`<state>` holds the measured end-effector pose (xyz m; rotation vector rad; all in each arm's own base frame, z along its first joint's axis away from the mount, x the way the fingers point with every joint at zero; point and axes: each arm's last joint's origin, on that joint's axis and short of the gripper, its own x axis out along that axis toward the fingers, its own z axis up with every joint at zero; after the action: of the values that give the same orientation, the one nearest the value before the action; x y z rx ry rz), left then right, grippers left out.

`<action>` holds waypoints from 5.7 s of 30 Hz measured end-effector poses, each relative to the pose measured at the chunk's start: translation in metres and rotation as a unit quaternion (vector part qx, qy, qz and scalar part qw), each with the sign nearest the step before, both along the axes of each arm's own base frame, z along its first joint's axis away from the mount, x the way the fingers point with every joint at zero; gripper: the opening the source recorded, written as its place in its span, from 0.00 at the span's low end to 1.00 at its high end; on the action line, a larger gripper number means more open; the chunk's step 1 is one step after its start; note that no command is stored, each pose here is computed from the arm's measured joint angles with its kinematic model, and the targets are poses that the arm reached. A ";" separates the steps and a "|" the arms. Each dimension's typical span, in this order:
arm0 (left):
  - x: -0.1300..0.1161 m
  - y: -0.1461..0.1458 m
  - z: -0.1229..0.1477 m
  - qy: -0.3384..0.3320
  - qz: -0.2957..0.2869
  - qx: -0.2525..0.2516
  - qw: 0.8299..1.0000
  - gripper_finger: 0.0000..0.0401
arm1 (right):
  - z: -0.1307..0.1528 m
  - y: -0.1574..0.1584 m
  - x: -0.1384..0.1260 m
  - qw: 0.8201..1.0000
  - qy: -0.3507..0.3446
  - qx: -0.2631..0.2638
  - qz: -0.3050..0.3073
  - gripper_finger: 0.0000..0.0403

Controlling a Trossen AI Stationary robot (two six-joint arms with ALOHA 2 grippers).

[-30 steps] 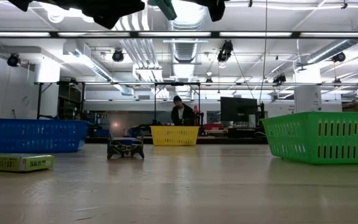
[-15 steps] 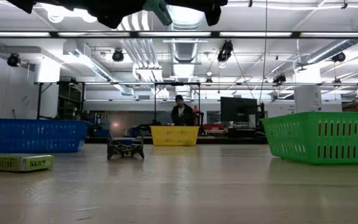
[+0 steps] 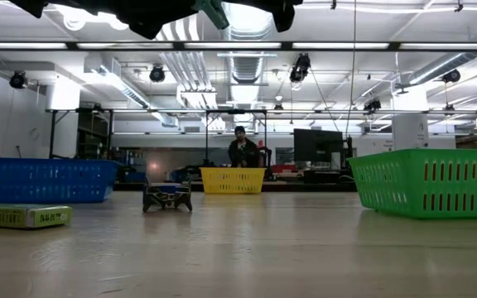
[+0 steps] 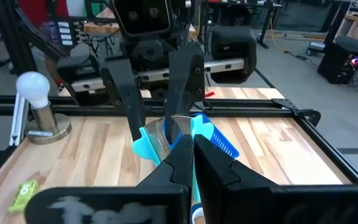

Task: Pick and place Stapler, Stapler remover, tape
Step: Put the blue staple remover into the blue bin, then put the black staple remover into the blue bin

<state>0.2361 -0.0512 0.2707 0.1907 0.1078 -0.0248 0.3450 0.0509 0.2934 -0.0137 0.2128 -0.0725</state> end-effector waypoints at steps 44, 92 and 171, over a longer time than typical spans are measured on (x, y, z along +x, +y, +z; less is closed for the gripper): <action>-0.046 0.015 -0.001 0.116 0.097 -0.032 0.988 0.01 | -0.008 -0.001 -0.002 1.000 0.017 0.016 -0.009 0.32; -0.068 0.033 -0.047 0.284 0.414 -0.250 0.828 0.15 | -0.025 -0.005 -0.003 0.998 0.036 0.014 -0.047 0.26; -0.027 0.020 0.008 0.117 0.244 -0.150 0.951 0.14 | -0.146 0.004 0.096 0.906 0.341 0.244 -0.059 0.10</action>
<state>0.2089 -0.0315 0.2783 -0.1476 0.3825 0.4285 0.4410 0.0545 0.1479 0.4819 0.9317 -0.1320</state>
